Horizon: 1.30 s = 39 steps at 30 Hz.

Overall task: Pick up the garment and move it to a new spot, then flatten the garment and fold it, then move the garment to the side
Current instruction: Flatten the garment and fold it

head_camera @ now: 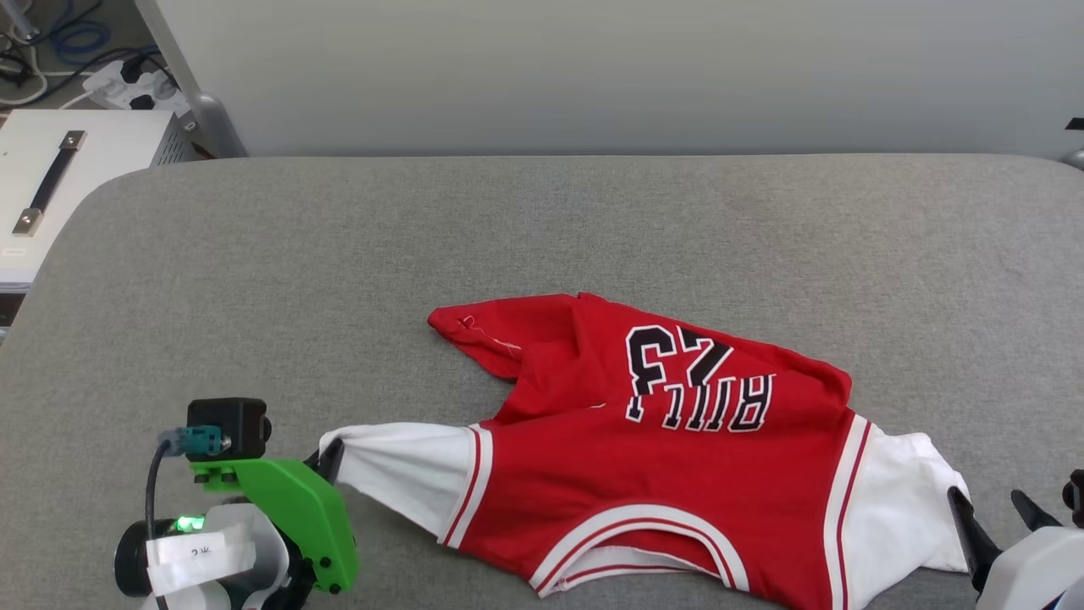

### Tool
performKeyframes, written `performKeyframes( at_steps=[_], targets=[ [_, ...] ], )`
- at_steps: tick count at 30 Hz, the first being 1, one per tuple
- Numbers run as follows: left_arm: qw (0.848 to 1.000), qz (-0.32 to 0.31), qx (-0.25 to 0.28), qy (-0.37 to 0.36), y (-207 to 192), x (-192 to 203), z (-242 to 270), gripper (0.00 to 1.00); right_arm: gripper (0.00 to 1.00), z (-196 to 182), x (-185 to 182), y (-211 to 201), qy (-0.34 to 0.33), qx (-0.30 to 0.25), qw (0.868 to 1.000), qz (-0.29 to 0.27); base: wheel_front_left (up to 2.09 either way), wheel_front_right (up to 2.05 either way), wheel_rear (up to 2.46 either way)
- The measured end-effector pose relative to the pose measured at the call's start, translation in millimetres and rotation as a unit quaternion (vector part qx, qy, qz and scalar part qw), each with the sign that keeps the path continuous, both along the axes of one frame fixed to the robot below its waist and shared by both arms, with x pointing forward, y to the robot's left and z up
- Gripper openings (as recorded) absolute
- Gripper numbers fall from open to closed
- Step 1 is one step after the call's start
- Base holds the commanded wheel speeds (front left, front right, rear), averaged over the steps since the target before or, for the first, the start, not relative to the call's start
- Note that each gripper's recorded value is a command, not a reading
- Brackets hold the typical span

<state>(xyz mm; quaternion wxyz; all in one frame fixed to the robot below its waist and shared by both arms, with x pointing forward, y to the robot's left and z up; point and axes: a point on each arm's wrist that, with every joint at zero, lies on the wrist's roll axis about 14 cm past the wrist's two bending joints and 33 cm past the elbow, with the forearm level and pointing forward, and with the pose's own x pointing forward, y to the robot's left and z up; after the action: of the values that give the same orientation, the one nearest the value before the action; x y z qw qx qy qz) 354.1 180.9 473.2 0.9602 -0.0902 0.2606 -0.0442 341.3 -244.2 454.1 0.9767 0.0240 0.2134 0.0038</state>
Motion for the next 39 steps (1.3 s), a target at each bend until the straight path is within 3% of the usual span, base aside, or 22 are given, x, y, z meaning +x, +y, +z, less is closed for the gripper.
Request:
performKeyframes(
  at_steps=[12, 25, 26, 28, 29, 39],
  targets=[
    [0.999, -0.014, -0.023, 0.036, -10, -11, -3, 0.0, 1.0, -60, -28, -18, 0.199, -0.007, 0.98, -0.021, 0.0, 0.0, 0.0],
    [0.998, -0.016, -0.026, 0.061, -12, -14, -13, 0.0, 1.0, -81, -16, -3, 0.241, -0.001, 0.97, -0.003, 0.0, 0.0, 0.0],
    [0.998, -0.016, -0.026, 0.062, -11, -15, -14, 0.0, 0.9, -82, -16, -3, 0.243, 0.001, 0.97, -0.002, 0.0, 0.0, 0.0],
    [0.998, -0.015, -0.026, 0.064, -10, -15, -15, 0.0, 0.22, -85, -17, -1, 0.249, 0.002, 0.969, 0.0, 0.0, 0.0, 0.0],
    [0.998, -0.015, -0.025, 0.064, -10, -15, -15, 0.0, 0.03, -86, -17, -1, 0.25, 0.003, 0.968, 0.001, 0.0, 0.0, 0.0],
    [0.998, -0.013, -0.027, 0.047, -8, -15, -7, 0.0, 0.0, -74, -11, 2, 0.21, 0.015, 0.978, 0.005, 0.0, 0.0, 0.0]
  ],
)
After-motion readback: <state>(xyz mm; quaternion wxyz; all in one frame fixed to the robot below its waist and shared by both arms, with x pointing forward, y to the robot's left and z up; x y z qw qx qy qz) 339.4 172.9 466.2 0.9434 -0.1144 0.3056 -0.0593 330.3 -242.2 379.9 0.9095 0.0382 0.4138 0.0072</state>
